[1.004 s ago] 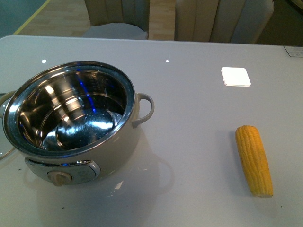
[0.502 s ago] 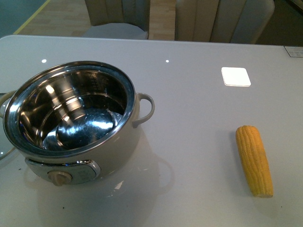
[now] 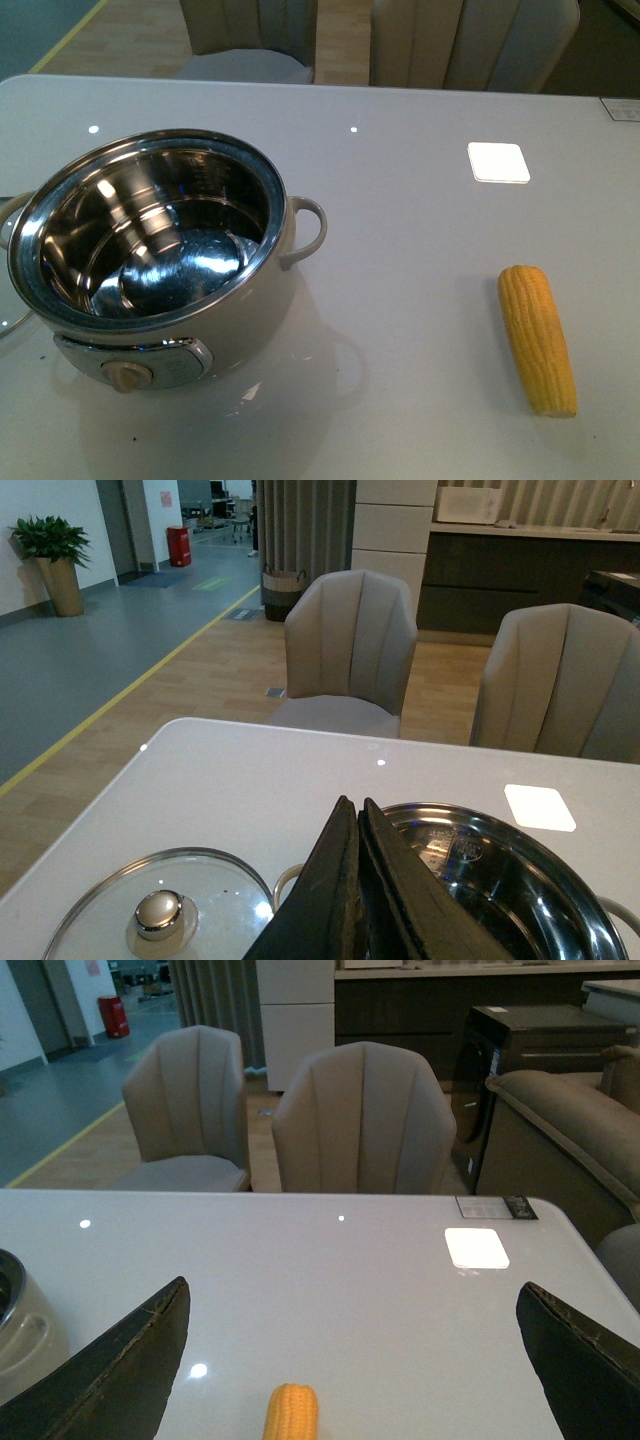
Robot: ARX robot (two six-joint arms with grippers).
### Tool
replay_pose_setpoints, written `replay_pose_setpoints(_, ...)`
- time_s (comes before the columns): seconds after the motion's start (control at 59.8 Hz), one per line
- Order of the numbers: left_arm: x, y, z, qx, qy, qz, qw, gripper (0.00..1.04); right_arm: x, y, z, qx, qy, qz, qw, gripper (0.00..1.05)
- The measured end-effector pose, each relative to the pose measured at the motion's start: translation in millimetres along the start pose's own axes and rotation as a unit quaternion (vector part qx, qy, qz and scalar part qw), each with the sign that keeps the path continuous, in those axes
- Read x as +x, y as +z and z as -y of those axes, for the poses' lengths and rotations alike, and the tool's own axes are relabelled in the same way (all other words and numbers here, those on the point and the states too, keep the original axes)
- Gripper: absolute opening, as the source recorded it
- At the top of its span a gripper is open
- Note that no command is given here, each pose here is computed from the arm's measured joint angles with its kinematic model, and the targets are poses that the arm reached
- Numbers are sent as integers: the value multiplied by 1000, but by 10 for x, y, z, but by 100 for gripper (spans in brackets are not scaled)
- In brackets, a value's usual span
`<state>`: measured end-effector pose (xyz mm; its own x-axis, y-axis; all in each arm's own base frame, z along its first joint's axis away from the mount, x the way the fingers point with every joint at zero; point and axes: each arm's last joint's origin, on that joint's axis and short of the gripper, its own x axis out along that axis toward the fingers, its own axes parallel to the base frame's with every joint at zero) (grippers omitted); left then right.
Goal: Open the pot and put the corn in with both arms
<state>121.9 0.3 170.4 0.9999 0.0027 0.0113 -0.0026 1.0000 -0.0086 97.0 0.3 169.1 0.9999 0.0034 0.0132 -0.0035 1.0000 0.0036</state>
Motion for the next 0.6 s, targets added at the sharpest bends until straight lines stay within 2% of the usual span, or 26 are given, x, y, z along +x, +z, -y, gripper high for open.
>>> replay_pose_setpoints(0.602, -143, 0, 0, 0, 0, 1, 1000, 3, 0, 0, 0, 0, 0, 0, 1000, 96)
